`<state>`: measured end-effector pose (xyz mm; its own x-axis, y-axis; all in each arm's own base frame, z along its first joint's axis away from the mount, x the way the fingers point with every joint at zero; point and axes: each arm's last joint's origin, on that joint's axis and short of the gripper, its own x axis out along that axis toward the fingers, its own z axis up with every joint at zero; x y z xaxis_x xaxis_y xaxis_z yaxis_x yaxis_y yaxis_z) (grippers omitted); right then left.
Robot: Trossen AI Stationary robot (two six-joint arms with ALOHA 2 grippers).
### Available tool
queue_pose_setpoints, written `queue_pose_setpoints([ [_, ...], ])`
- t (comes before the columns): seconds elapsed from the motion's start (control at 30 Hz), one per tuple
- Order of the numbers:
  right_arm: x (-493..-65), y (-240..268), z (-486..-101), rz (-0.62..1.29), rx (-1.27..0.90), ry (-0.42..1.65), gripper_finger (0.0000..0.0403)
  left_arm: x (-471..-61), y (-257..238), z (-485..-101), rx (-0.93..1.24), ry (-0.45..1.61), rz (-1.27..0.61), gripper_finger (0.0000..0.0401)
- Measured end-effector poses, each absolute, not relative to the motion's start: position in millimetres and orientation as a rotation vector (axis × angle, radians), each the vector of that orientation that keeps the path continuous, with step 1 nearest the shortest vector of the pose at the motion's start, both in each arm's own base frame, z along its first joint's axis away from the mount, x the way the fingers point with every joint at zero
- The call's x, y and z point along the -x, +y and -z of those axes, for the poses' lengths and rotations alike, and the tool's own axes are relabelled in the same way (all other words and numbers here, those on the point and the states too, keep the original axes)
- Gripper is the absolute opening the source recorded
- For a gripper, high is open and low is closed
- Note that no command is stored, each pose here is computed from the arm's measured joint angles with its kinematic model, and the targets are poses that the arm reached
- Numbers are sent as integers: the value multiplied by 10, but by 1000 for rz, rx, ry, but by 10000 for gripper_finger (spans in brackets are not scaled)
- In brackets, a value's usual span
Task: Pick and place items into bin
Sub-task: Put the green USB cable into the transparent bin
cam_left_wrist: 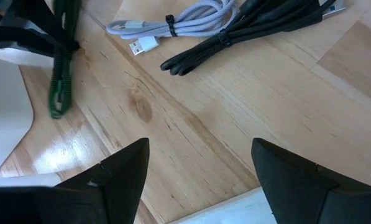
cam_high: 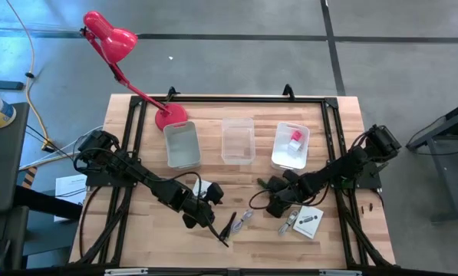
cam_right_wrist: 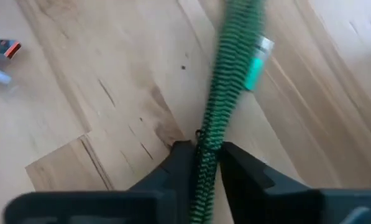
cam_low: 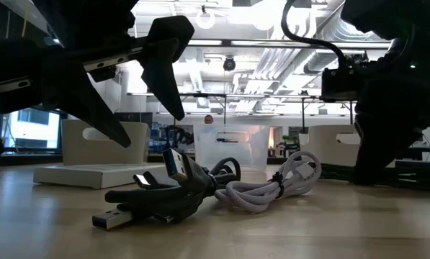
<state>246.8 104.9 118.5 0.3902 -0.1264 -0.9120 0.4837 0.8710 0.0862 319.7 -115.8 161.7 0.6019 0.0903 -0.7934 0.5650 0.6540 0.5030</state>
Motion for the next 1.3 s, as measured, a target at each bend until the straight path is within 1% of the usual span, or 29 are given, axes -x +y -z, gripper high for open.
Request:
queue_pose_setpoints([
  [0.17,-2511,1064,-1190,326,-288,1073,31,-3197,-1158,-1617,-833,901,315,271],
  [0.27,-2538,1075,-1197,290,-256,1050,19,-3197,-1158,-1617,-832,901,315,271],
  [0.37,-2559,1084,-1203,262,-236,1031,20,-3196,-1157,-1617,-831,902,314,271],
  [0.53,-2585,1088,-1226,260,-225,991,35,-3189,-1154,-1612,-816,913,307,271],
  [0.67,-2582,1082,-1289,259,-216,964,25,-3162,-1139,-1595,-817,951,287,271],
  [0.83,-2568,1062,-1469,258,-198,887,13,-3111,-1117,-1565,-798,1018,276,271],
  [1.0,-2533,1011,-1726,277,-159,763,32,-3084,-1131,-1555,-790,1040,276,271],
  [1.07,-2529,963,-1846,286,-155,706,33,-3086,-1137,-1559,-797,1034,265,271],
  [1.23,-2550,757,-2118,310,-149,574,13,-3074,-1173,-1594,-820,1013,237,271],
  [1.3,-2569,647,-2201,326,-152,531,12,-3061,-1181,-1619,-824,1007,235,271],
])
